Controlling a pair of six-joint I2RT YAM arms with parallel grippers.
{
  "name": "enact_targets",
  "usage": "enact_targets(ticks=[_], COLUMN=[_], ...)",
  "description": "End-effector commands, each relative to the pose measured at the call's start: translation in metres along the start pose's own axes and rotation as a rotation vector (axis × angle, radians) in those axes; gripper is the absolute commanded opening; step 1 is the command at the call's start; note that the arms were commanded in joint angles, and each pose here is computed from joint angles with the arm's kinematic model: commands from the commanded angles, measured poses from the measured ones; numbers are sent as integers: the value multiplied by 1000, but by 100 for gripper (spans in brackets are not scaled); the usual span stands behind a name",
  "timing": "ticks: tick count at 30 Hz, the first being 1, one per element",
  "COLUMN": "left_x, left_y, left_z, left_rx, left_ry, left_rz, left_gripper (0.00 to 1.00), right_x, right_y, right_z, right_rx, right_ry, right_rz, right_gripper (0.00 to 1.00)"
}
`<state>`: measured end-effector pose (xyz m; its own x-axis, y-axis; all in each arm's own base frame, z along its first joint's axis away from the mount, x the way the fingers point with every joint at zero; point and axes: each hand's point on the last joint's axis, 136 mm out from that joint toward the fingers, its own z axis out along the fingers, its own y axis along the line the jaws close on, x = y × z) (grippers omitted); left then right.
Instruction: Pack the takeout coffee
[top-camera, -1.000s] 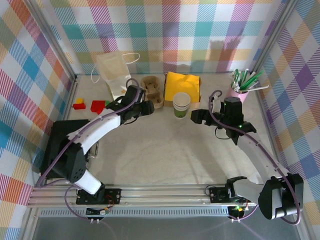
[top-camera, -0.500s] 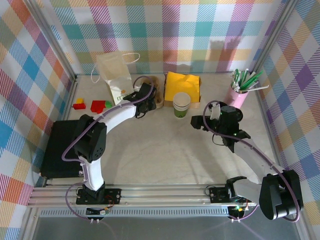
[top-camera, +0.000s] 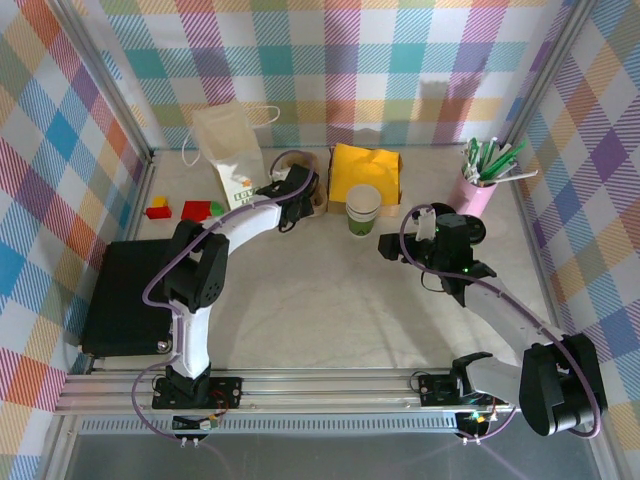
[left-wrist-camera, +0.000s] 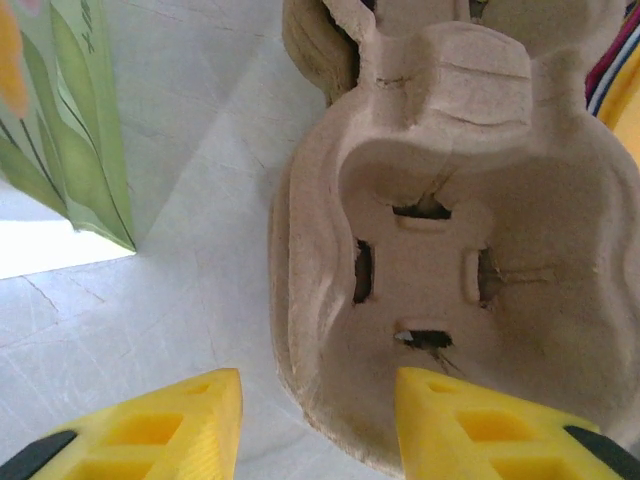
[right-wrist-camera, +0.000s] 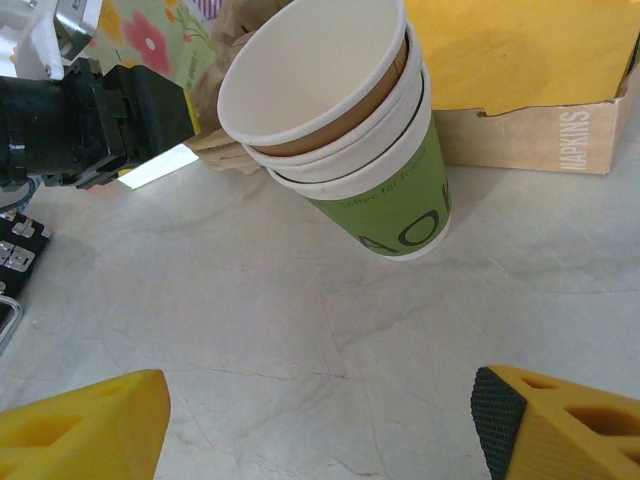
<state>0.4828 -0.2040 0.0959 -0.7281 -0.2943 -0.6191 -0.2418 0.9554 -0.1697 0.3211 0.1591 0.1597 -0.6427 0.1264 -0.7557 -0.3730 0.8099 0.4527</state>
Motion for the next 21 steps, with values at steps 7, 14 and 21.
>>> enact_targets(ticks=[7,14,21], left_x=[-15,-16,-17], left_y=[-1,-1,-3], left_z=[8,15,20], left_rx=[9,9,15], left_ry=[-32,-29,-22], left_rz=[-54,-61,-66], left_gripper=[40,35,30], right_x=[-7,-7,-7], right_y=[4,4,4], right_z=[0,-1,-1], right_rx=[-5,-1,1], right_ry=[-29,-29,-25], right_rz=[-40,-44,-44], right_gripper=[80,80,80])
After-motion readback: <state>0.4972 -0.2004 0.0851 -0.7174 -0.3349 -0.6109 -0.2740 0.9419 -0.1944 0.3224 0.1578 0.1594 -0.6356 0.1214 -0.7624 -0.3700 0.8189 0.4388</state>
